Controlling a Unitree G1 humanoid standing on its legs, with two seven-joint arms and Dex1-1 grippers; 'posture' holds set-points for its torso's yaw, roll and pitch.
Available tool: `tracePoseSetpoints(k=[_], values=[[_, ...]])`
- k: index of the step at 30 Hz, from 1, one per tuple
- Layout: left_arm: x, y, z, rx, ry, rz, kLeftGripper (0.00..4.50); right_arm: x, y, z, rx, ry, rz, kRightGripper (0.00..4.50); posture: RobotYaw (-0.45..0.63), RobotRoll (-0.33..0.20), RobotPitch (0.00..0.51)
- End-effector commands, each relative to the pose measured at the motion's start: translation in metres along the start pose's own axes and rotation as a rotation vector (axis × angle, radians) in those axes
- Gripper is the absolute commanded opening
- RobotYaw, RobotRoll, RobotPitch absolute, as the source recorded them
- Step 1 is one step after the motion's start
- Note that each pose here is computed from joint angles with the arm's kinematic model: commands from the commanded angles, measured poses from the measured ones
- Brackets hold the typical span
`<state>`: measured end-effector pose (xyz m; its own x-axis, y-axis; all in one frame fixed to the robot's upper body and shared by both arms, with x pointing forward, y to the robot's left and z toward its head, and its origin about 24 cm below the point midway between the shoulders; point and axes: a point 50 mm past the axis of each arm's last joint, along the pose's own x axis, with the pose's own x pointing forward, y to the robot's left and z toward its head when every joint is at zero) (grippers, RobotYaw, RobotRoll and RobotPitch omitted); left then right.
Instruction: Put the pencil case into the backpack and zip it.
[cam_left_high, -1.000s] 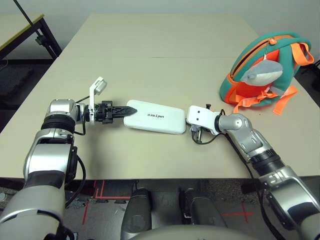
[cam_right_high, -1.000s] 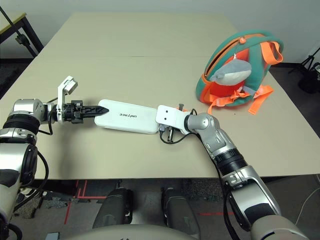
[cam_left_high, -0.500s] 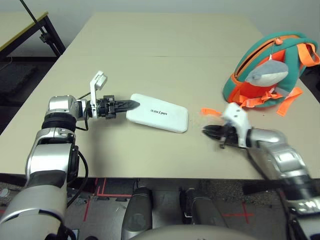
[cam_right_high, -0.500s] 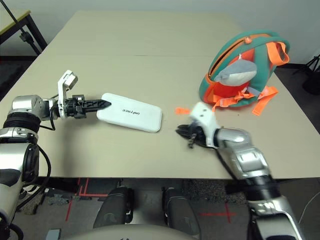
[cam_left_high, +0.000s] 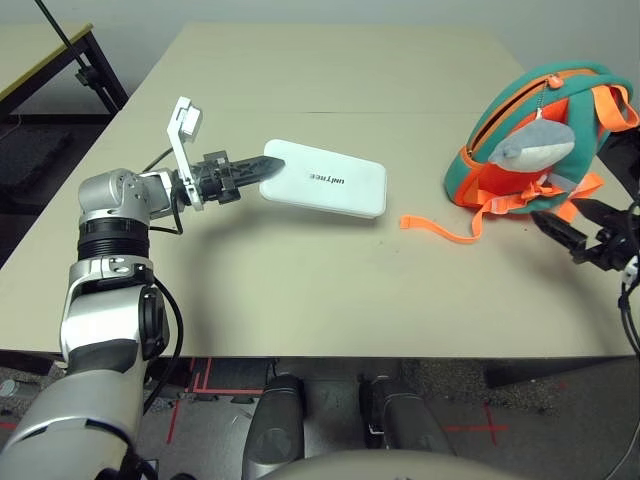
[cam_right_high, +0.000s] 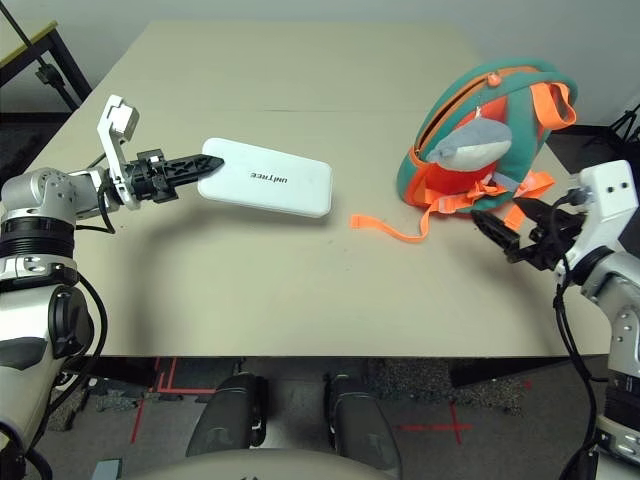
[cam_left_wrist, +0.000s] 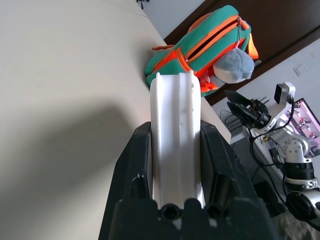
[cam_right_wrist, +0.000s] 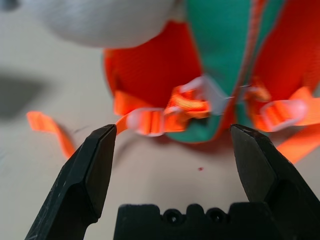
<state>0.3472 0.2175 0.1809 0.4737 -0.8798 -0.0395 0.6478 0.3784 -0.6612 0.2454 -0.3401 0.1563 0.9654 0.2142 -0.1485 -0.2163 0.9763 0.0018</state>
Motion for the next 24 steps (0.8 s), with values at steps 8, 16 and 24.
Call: tracePoseSetpoints(k=[8, 16, 24], values=[[-0.001, -0.011, 0.004, 0.014, -0.084, -0.055, 1.22, 0.024, -0.022, 0.001, -0.007, -0.042, -0.114, 4.5, 0.12, 0.0, 0.086], [0.001, -0.013, 0.002, 0.011, -0.091, -0.063, 1.22, 0.047, -0.026, 0.007, -0.035, -0.046, -0.113, 4.5, 0.14, 0.0, 0.077], [0.0, -0.014, 0.001, 0.024, -0.099, -0.056, 1.22, 0.056, -0.023, 0.006, -0.017, -0.063, -0.088, 2.73, 0.14, 0.0, 0.073]])
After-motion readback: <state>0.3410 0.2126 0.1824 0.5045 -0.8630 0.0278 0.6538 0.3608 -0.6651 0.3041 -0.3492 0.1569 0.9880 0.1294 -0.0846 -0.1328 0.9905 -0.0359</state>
